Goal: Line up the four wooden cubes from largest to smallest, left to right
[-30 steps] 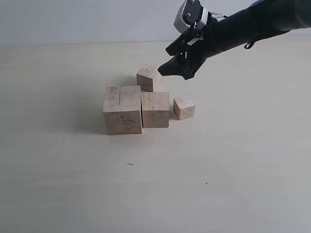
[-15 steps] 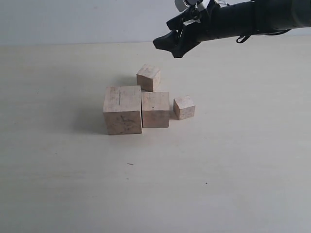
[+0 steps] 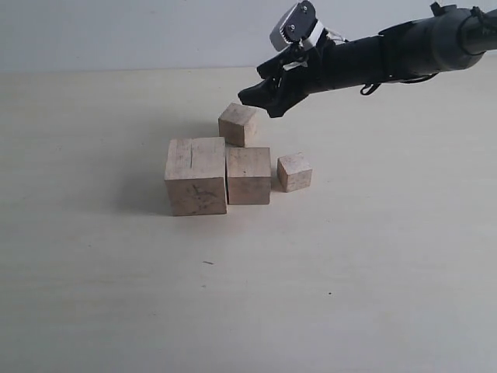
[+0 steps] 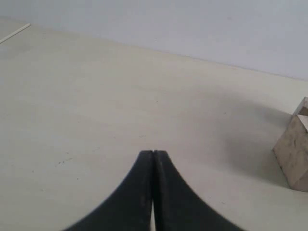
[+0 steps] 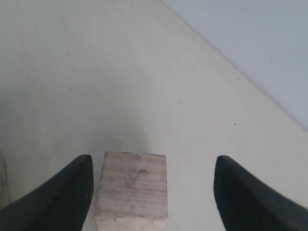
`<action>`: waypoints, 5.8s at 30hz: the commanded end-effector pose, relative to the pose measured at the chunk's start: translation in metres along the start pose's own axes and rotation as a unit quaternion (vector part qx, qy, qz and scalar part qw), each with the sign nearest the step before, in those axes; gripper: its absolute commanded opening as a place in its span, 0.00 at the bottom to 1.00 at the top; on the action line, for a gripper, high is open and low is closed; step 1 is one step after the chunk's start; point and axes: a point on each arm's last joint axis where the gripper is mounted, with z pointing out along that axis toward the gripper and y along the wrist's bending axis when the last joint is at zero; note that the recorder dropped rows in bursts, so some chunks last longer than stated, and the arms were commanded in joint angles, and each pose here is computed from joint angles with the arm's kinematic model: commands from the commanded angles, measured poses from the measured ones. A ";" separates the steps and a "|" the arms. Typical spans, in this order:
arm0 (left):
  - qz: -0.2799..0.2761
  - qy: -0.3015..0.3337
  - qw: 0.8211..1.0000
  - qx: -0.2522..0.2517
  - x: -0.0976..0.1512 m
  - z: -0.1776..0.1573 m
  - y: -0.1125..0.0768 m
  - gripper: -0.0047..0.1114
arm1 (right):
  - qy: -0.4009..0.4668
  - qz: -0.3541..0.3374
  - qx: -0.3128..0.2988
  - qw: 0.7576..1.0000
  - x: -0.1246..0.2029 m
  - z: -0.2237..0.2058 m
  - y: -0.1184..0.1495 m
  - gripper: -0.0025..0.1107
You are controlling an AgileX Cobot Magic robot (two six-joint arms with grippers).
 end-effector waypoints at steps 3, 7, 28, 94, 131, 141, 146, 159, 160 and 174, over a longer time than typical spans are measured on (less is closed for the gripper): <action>-0.002 -0.006 1.000 0.003 -0.001 0.000 0.000 0.04 | 0.005 -0.026 -0.012 1.000 0.001 0.028 0.007 0.61; -0.002 -0.006 1.000 0.003 -0.001 0.000 0.000 0.04 | 0.036 -0.038 -0.001 0.999 0.009 0.034 0.008 0.61; -0.002 -0.006 1.000 0.003 -0.001 0.000 0.000 0.04 | 0.058 -0.004 -0.010 0.998 0.024 0.040 0.010 0.61; -0.002 -0.006 1.000 0.003 -0.001 0.000 0.000 0.04 | 0.441 0.159 -0.062 0.881 -0.026 -0.070 0.043 0.02; -0.002 -0.006 1.000 0.003 -0.001 0.000 0.000 0.04 | 0.263 -0.103 -0.256 0.924 0.033 -0.036 0.023 0.02; -0.002 -0.006 1.000 0.003 -0.001 0.000 0.000 0.04 | 0.258 -0.098 -0.256 0.926 0.044 -0.028 0.026 0.02; -0.002 -0.006 1.000 0.003 -0.001 0.000 0.000 0.04 | 0.238 -0.091 -0.266 0.930 0.040 -0.028 0.029 0.02; -0.002 -0.006 1.000 0.003 -0.001 0.000 0.000 0.04 | 0.249 -0.077 -0.277 0.925 0.036 -0.019 0.040 0.02; -0.002 -0.006 1.000 0.003 -0.001 0.000 0.000 0.04 | 0.250 -0.077 -0.277 0.924 0.036 -0.019 0.041 0.02; -0.002 -0.006 1.000 0.003 -0.001 0.000 0.000 0.04 | 0.269 -0.032 -0.264 0.926 0.036 -0.018 0.042 0.10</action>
